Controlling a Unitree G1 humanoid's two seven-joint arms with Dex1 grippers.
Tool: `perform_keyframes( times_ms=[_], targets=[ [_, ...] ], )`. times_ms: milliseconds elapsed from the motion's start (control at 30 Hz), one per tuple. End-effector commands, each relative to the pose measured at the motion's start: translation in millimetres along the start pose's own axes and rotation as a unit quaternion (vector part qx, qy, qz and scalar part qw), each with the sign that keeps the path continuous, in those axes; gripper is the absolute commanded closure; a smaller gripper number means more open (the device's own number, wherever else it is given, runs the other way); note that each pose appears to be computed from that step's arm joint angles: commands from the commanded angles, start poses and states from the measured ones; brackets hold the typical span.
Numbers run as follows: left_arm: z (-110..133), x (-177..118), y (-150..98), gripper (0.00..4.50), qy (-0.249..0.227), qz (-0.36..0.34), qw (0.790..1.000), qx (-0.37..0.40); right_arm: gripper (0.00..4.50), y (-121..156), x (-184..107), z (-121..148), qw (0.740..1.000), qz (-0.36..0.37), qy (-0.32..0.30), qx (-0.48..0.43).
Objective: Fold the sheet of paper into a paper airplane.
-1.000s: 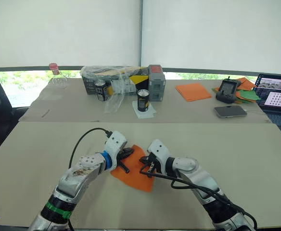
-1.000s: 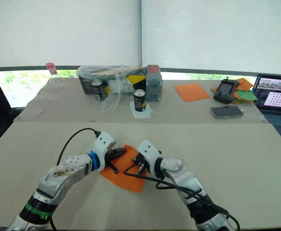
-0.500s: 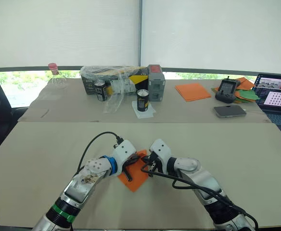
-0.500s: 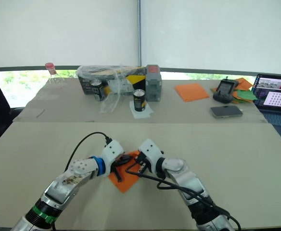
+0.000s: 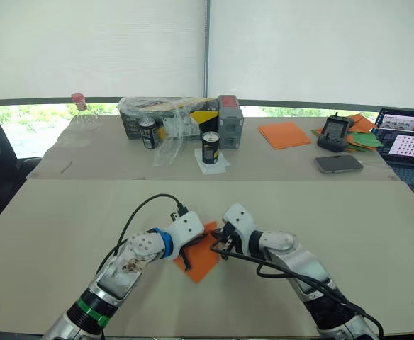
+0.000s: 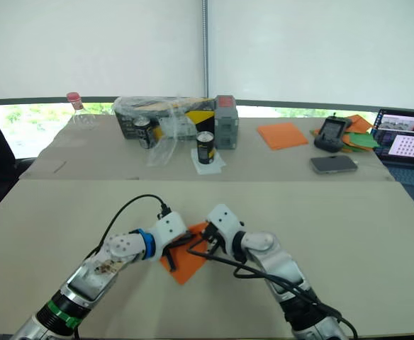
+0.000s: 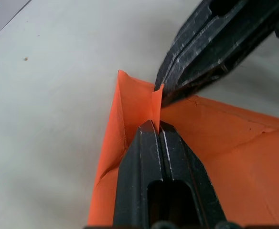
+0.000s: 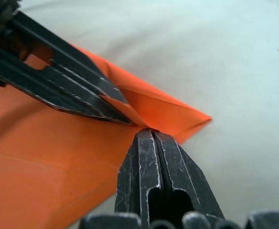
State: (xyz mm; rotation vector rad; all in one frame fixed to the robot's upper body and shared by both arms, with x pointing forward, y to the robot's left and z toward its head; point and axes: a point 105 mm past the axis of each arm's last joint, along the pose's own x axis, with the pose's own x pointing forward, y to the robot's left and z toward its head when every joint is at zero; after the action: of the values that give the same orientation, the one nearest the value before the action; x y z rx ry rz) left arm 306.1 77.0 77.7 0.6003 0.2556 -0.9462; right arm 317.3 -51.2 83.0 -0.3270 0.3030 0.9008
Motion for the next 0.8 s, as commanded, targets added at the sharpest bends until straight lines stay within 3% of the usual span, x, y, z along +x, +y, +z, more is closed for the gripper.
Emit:
perform_keyframes(
  times_ms=[33,133,400,800],
  targets=[
    [-8.0,0.1,-5.0,4.49,0.034,-0.008,0.999,0.033,4.50,-13.1,-15.6,31.4,0.998,-0.017,-0.055,-0.014],
    [-7.6,-0.9,-3.9,4.49,0.043,0.001,0.998,0.055,4.50,-10.7,-20.0,38.5,0.997,-0.004,-0.075,-0.015],
    [-6.8,-4.8,-7.6,4.49,0.059,0.024,0.996,0.070,4.50,8.4,-15.6,26.6,0.997,0.035,-0.065,-0.015],
    [-1.0,-13.7,0.8,4.49,0.062,0.092,0.994,0.027,4.50,14.9,-1.9,19.6,0.996,0.051,-0.069,-0.014]
  ],
)
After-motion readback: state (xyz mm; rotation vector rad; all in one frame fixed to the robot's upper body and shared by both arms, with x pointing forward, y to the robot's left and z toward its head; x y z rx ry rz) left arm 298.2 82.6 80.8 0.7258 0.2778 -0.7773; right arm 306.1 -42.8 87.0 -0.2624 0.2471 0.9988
